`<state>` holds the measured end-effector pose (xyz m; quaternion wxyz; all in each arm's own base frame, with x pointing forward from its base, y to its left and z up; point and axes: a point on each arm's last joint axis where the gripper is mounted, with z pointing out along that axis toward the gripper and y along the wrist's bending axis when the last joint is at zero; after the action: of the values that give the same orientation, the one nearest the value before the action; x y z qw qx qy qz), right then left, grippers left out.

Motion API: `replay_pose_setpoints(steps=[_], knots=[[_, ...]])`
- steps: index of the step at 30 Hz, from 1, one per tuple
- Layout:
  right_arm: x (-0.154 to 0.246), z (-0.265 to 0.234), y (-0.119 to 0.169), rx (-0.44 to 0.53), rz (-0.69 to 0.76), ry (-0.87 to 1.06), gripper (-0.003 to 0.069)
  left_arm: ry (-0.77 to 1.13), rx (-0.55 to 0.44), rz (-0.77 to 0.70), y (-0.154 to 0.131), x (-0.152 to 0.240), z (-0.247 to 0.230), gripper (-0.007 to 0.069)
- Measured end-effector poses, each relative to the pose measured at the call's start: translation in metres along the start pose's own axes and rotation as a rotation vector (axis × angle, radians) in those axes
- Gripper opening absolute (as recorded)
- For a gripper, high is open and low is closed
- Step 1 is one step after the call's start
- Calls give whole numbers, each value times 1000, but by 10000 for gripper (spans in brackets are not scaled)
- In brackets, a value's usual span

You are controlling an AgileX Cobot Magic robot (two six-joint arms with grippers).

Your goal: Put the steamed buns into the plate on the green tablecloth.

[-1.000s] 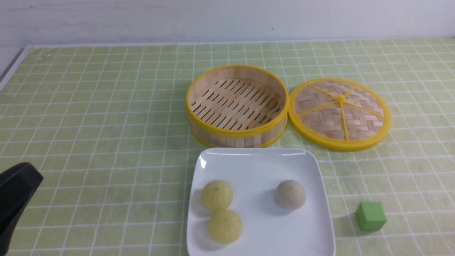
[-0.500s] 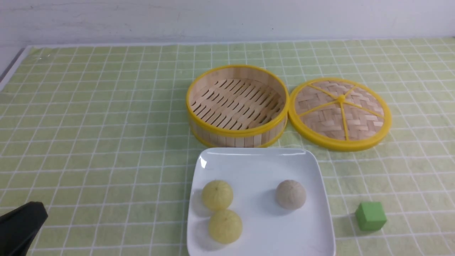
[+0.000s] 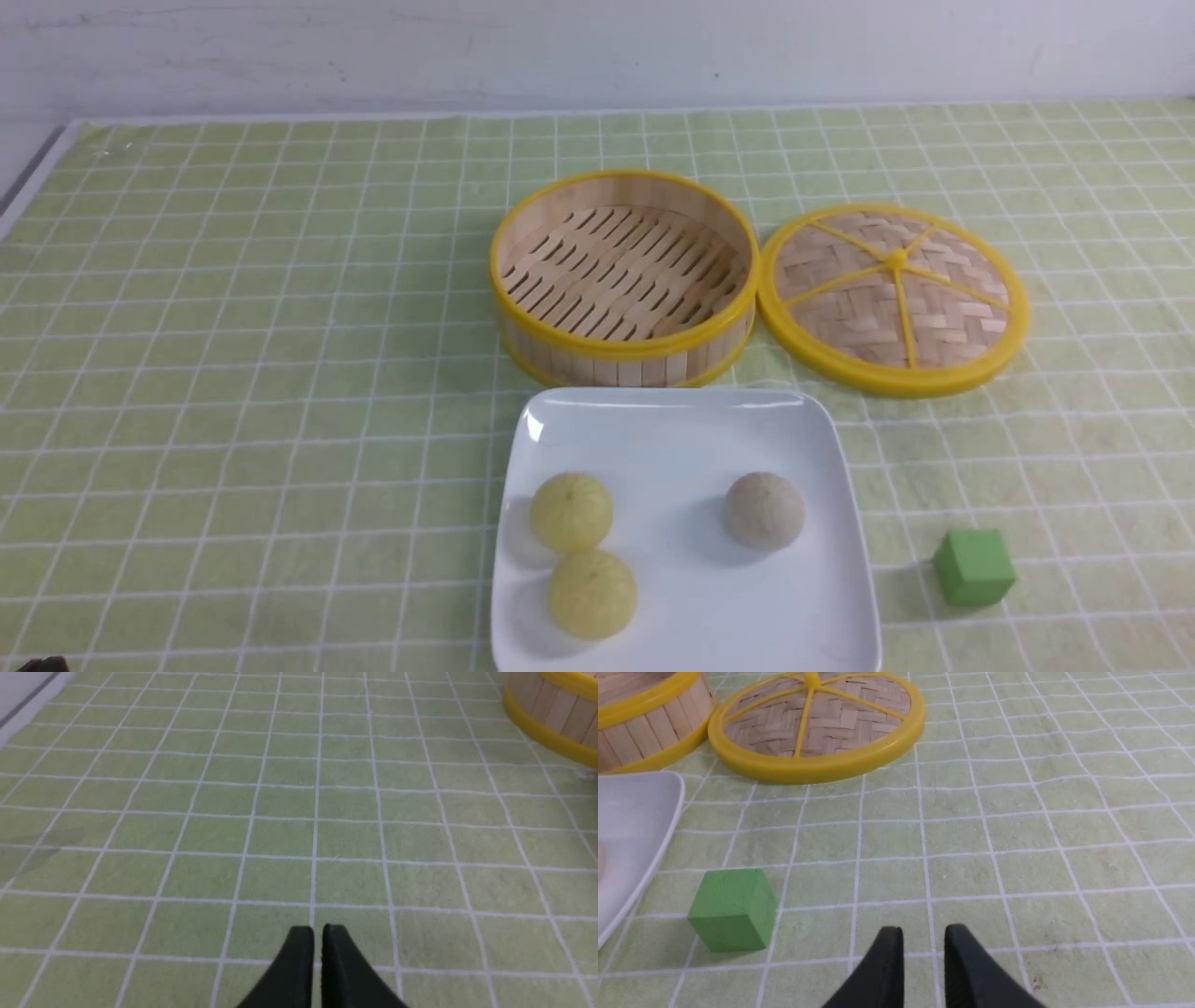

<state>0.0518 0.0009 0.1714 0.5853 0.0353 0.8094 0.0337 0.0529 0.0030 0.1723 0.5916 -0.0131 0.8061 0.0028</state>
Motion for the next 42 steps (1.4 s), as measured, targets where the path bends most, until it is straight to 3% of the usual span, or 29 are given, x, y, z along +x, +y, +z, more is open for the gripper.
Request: replay_pose_setpoints(steps=[9,42], knots=[[0,0,0,0,-4,0,169,-5,-61,-19,3,0,-1,71],[0,0,0,0,-8,0,216,-4,-21,9,1,0,0,106]])
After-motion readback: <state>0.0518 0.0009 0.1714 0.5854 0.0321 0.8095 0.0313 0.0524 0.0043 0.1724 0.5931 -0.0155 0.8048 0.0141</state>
